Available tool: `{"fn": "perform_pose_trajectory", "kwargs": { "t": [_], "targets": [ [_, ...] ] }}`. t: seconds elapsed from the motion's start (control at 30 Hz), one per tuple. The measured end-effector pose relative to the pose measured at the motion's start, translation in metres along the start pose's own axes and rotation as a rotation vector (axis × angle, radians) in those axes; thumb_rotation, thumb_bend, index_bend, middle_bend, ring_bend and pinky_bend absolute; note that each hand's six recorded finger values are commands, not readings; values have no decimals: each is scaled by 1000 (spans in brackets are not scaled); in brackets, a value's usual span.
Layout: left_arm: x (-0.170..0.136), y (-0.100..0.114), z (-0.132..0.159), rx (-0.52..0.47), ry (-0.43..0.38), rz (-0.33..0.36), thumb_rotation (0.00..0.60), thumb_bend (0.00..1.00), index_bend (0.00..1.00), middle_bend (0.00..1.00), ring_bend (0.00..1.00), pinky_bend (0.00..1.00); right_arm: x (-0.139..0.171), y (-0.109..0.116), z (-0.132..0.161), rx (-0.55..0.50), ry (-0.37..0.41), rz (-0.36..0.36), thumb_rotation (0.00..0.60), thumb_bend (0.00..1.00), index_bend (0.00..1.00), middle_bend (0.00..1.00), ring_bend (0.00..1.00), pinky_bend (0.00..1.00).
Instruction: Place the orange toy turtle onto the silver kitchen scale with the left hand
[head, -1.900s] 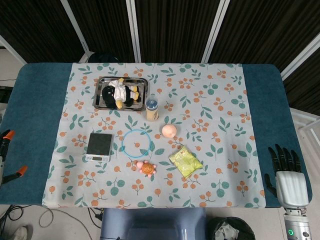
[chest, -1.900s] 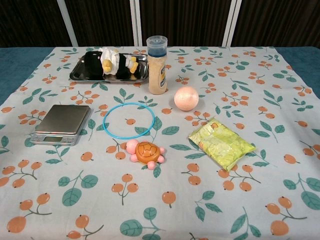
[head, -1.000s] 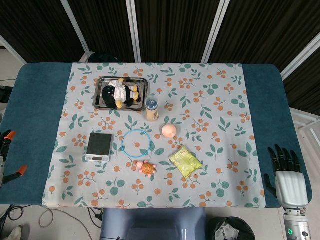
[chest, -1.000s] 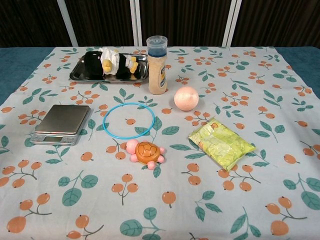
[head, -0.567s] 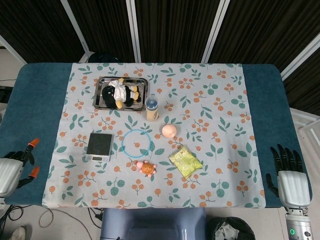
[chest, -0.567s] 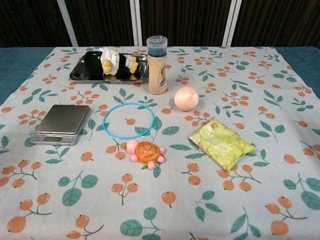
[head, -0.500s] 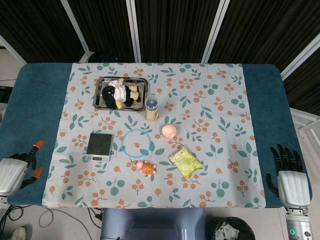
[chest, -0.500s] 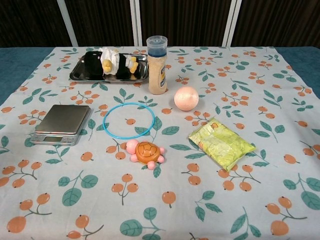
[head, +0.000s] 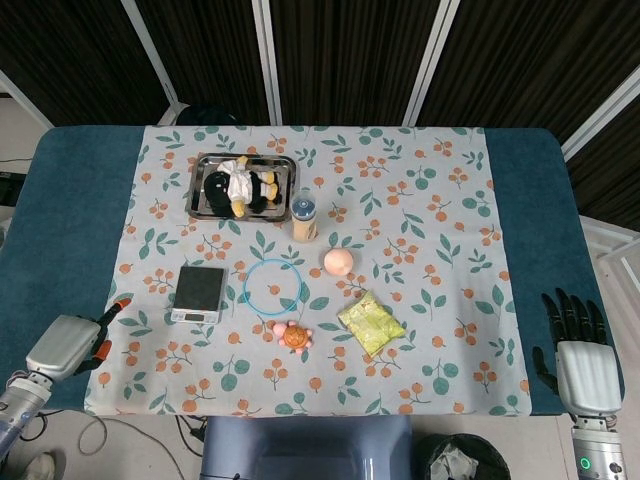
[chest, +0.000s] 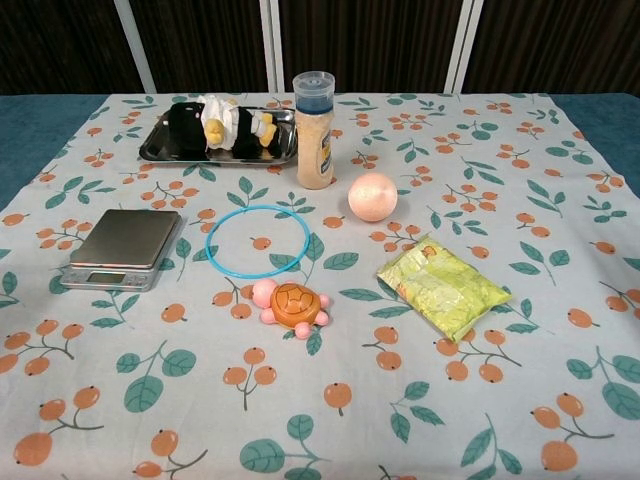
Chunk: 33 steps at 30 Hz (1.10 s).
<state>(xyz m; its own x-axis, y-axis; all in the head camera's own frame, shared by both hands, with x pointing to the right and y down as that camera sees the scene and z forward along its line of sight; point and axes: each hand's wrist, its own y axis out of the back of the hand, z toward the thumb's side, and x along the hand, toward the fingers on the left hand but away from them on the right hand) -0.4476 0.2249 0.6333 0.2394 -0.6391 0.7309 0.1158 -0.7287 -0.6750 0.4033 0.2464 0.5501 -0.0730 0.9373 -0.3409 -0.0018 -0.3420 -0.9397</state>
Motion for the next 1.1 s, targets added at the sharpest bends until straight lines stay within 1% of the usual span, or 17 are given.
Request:
{"fn": "perform_pose_trajectory", "kwargs": {
  "t": [0.1, 0.2, 0.33, 0.7, 1.1],
  "targets": [
    [8, -8, 5, 15, -11, -47, 600, 527, 85, 692, 590, 585, 0, 0, 0, -1, -2, -2, 600, 501, 7, 0, 14, 0],
    [15, -16, 9, 20, -19, -80, 600, 527, 85, 689, 590, 583, 0, 1, -1, -2, -3, -2, 600, 501, 6, 0, 13, 0],
    [23, -24, 14, 31, -26, -104, 600, 527, 85, 687, 589, 580, -1, 2, -2, -3, -5, -6, 600, 501, 6, 0, 13, 0],
    [34, -31, 28, 52, -51, -114, 600, 527, 85, 684, 587, 572, 0, 4, -3, -6, -9, -12, 600, 501, 6, 0, 13, 0],
    [42, -34, 39, 64, -68, -122, 600, 527, 85, 685, 587, 571, 0, 5, -5, -7, -13, -16, 600, 501, 7, 0, 14, 0]
  ]
}}
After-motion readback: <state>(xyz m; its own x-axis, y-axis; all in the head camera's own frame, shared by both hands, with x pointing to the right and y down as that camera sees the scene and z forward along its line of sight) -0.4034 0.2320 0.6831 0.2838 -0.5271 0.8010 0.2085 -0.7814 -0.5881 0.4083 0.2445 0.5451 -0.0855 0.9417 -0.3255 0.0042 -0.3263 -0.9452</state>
